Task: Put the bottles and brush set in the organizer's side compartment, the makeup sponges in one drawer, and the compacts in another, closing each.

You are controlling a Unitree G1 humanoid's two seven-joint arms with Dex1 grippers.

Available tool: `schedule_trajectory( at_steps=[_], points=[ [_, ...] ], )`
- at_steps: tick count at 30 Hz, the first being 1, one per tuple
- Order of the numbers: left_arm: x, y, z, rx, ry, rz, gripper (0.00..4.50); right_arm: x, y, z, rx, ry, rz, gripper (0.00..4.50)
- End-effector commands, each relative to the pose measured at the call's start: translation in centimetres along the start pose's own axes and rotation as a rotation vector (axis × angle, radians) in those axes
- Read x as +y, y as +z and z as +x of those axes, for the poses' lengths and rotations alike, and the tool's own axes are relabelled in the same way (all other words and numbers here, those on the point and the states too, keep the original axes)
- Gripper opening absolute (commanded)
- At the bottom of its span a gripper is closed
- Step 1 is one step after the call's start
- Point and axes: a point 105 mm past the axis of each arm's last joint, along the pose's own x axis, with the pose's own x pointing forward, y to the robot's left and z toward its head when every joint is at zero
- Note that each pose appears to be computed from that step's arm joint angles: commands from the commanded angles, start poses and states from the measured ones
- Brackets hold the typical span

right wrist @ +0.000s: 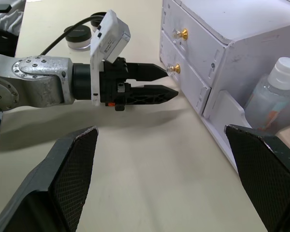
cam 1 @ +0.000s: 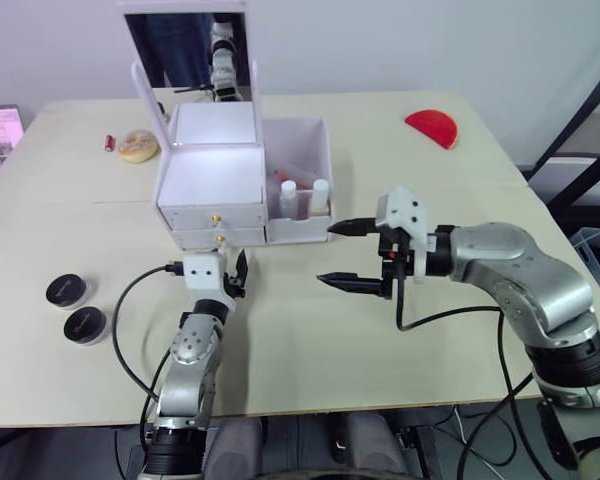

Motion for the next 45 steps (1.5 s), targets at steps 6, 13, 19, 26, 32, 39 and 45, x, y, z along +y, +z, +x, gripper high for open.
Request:
schedule_trajectory(
  at_steps=[6, 13, 19, 26, 32, 39, 45],
  points=[
    [-0.1, 2.6, 0.5, -0.106, 0.000, -0.006, 2.85, 0.0, 1.1, -0.5, -0.017, -0.016, -0.052, 4.50],
    [-0.2, 2.7, 0.5, -0.112, -0.006, -0.013, 2.85, 0.0, 1.1, -0.5, -0.017, -0.020, -0.052, 4.50],
    [-0.1, 2.7, 0.6, -0.113, -0.006, -0.014, 1.03, 0.0, 1.1, -0.5, -0.019, -0.023, -0.053, 4.50],
    [0.0, 2.7, 0.6, -0.109, -0.006, -0.015, 0.25, 0.0, 1.2, -0.4, -0.022, -0.024, -0.055, 4.50],
    [-0.2, 2.5, 0.0, -0.081, -0.049, 0.016, 0.25, 0.1, 1.2, -0.4, -0.022, -0.023, -0.055, 4.50],
    [-0.2, 2.6, -2.9, -0.029, -0.126, 0.042, 0.25, 0.0, 1.1, -0.5, -0.018, -0.028, -0.057, 4.50],
    [0.5, 2.8, -5.8, 0.020, -0.152, 0.048, 0.25, -0.3, 0.9, -0.5, -0.010, -0.031, -0.062, 4.50]
  ],
)
